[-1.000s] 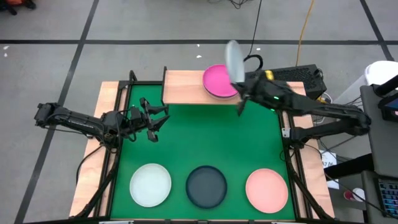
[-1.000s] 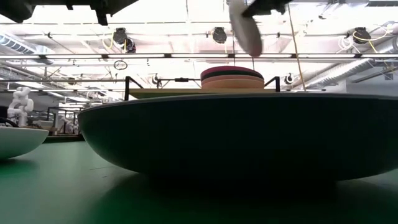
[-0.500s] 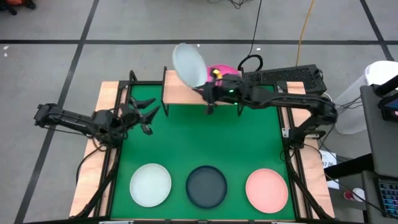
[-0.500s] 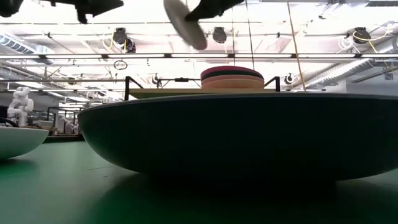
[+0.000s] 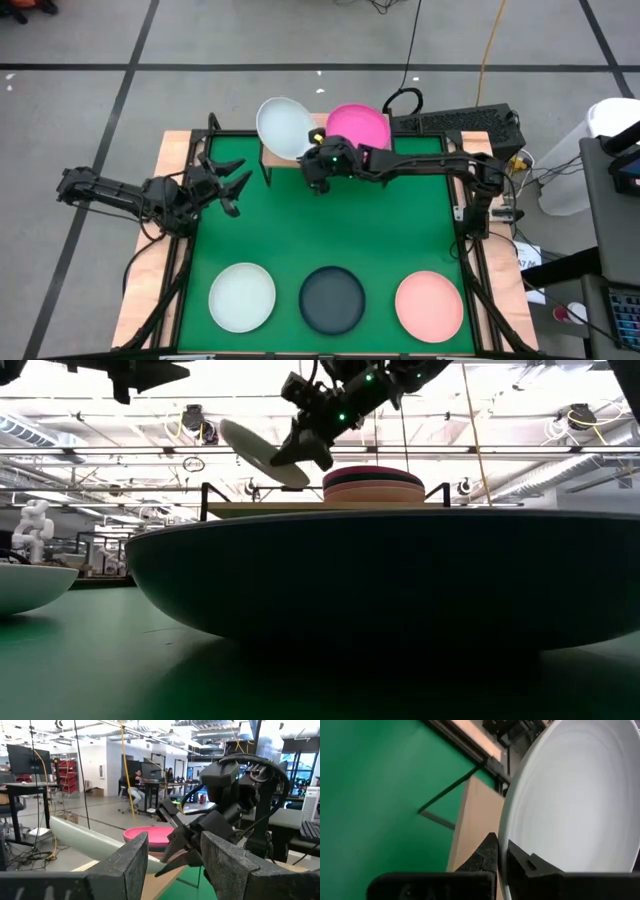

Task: Place and stack plates onto a shelf
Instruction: Put the white plate on the shelf

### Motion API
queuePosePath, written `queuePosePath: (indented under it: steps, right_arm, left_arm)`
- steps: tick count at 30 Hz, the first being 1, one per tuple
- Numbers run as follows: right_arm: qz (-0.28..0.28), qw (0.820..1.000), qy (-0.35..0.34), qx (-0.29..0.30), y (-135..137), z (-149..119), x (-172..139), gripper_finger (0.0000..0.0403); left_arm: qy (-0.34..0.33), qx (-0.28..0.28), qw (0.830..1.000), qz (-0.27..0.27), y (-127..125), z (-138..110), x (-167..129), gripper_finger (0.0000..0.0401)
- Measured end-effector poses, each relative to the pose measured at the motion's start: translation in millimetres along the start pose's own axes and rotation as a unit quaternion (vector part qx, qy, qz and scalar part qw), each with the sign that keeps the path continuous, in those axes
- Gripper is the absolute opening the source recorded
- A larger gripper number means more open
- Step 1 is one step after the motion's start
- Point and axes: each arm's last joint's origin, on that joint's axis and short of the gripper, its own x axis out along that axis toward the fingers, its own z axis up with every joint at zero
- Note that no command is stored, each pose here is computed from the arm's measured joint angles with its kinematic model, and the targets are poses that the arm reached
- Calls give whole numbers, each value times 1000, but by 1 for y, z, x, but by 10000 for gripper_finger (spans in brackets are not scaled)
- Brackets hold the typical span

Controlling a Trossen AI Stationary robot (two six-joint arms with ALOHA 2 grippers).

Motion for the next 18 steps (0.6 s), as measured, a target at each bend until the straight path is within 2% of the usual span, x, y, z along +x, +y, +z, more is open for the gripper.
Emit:
queuePosePath:
  steps: [18]
  right_arm:
    - [18, 999, 46, 18, -5, -22, 6, 0]
  left_arm:
    - [0, -6, 1000, 0, -1, 0, 1, 188]
